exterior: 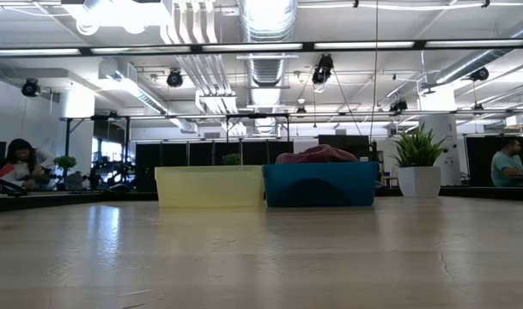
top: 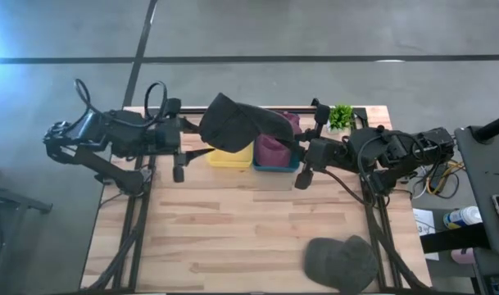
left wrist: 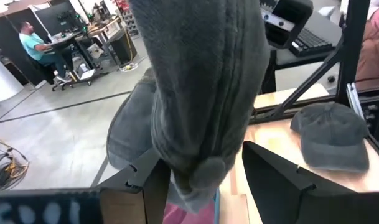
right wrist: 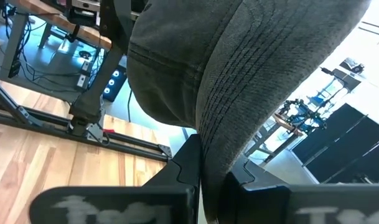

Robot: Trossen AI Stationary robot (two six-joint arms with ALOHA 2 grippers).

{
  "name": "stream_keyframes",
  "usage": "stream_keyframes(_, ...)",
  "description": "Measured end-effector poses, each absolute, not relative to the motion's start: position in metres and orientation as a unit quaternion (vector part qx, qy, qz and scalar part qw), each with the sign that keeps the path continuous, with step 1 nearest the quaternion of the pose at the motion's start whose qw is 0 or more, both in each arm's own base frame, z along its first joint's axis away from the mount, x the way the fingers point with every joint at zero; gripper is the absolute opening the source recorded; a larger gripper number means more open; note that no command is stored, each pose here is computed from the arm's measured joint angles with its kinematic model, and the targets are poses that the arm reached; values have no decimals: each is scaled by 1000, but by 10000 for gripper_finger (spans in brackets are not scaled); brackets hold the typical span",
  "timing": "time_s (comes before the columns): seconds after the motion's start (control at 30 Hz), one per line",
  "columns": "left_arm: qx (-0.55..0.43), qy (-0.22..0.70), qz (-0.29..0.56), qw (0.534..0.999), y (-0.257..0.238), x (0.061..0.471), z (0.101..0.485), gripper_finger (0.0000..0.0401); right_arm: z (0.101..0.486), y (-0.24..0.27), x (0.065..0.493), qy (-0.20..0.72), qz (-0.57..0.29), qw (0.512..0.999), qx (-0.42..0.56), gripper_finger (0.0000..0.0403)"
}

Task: Sort caps
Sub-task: Put the left black cap into the yellow bin

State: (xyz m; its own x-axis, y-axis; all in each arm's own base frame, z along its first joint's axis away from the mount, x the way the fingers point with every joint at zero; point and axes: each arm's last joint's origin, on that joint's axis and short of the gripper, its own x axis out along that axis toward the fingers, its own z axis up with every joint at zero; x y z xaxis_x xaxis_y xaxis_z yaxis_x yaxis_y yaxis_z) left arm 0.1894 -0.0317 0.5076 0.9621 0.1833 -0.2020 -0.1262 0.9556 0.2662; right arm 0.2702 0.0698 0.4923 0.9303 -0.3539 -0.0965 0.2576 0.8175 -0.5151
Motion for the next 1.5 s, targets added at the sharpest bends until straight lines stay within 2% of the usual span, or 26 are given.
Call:
stream_keyframes(0.37,106,88,41,990,-31,192,512,192,490,70,270,105,-160,949,-250,18)
stream_keyframes(0.5,101,91,42,990,-32,195,511,177,490,68,270,106,-163,949,-249,18)
stream_keyframes(0.67,119,99,40,987,-33,201,508,118,489,64,272,107,-172,950,-237,18)
stream_keyframes(0.83,146,103,37,983,-34,205,506,22,486,63,274,110,-174,952,-228,18)
stream_keyframes(0.9,151,96,37,983,-34,205,508,14,486,63,274,109,-176,954,-219,24)
stream_keyframes(1.0,155,86,41,983,-33,206,510,15,486,61,275,106,-181,957,-199,50)
stream_keyframes(1.2,140,85,52,985,-28,202,515,12,480,60,274,131,-180,955,-197,136)
stream_keyframes(1.37,89,110,86,986,-14,192,520,12,466,50,269,195,-219,940,-175,199)
stream_keyframes(1.5,41,157,107,981,5,189,515,12,454,40,263,253,-246,920,-169,227)
